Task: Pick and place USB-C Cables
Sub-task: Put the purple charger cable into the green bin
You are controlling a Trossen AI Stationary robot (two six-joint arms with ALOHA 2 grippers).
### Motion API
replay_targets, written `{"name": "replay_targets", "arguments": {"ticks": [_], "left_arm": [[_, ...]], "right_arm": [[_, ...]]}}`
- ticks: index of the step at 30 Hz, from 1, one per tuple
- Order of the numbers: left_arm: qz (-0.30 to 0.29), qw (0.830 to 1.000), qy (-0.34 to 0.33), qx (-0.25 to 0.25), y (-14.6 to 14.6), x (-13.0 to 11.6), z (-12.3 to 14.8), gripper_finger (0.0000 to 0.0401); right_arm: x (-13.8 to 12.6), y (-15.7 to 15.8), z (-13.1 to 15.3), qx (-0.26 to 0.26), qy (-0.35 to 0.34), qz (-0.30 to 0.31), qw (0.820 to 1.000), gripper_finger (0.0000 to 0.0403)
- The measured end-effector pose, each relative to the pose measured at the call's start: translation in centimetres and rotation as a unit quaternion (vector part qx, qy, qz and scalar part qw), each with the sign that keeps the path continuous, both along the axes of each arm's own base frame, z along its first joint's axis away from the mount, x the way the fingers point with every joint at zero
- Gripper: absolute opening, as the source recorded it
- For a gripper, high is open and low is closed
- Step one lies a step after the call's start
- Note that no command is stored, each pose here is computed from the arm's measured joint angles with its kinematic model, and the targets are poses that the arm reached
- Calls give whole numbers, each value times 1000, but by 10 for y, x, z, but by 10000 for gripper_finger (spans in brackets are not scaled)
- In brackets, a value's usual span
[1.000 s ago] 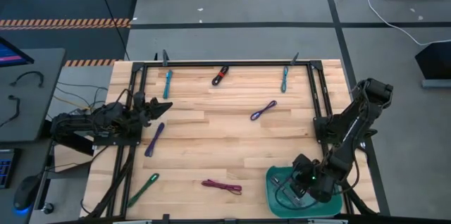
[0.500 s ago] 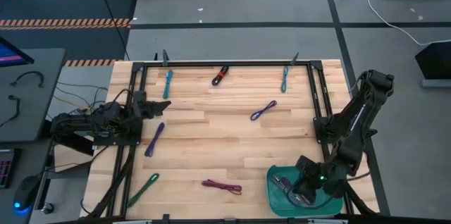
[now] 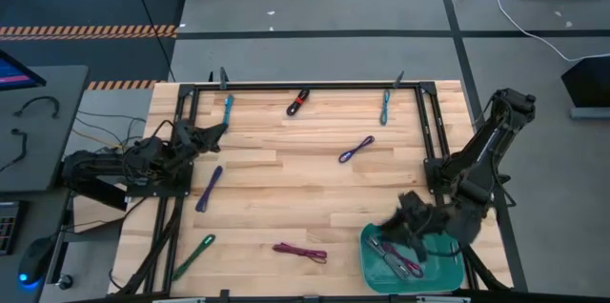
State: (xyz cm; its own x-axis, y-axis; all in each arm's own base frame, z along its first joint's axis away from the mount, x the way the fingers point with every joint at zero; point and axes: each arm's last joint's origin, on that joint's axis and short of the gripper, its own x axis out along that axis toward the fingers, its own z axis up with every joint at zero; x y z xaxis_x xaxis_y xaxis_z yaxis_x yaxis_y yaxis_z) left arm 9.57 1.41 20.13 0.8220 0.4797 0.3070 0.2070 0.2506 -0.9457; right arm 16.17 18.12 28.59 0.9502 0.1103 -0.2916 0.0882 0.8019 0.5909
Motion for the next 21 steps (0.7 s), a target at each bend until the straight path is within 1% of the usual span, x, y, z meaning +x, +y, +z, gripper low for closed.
{"name": "replay_targets", "arguments": {"ticks": [1, 2, 4, 6, 8, 9, 10, 11, 12, 13, 14, 15, 17, 19, 20, 21], "left_arm": [[-3, 1000, 16, 15, 0, 2, 2, 28], [-10, 999, 33, 41, -1, 4, 8, 25], [-24, 994, 49, 97, -3, 9, 29, 16], [-28, 986, 76, 144, -5, 17, 54, 7], [-33, 971, 132, 197, -8, 28, 81, 5], [-39, 959, 171, 224, -10, 33, 95, 5], [-48, 943, 219, 245, -12, 39, 107, 5], [-63, 924, 276, 259, -13, 44, 116, 5], [-78, 900, 341, 260, -14, 48, 123, 5], [-91, 869, 415, 255, -14, 51, 126, 5], [-103, 837, 482, 238, -14, 54, 127, 5], [-111, 801, 548, 213, -14, 54, 127, 5], [-110, 732, 655, 149, -13, 54, 120, 8], [-99, 667, 734, 83, -13, 53, 108, 11], [-101, 628, 769, 57, -13, 53, 100, 13], [-110, 599, 792, 36, -13, 54, 91, 14]], "right_arm": [[4, -6, 2, -26, -12, -23, 999, 126], [8, -13, 5, -43, -24, -52, 997, 126], [17, -27, 11, -56, -45, -111, 991, 126], [25, -42, 17, -66, -54, -142, 986, 126], [31, -56, 22, -68, -58, -145, 985, 126], [33, -62, 25, -67, -59, -143, 986, 126], [34, -68, 27, -67, -60, -138, 986, 126], [36, -73, 29, -65, -62, -133, 987, 126], [37, -77, 30, -64, -63, -128, 988, 126], [38, -81, 32, -64, -64, -123, 988, 126], [39, -85, 32, -64, -64, -119, 989, 126], [39, -87, 33, -66, -64, -114, 989, 126], [41, -90, 33, -71, -63, -100, 990, 126], [42, -91, 33, -71, -61, -80, 992, 126], [42, -91, 33, -69, -61, -71, 993, 126], [43, -91, 33, -67, -60, -64, 994, 126]]}}
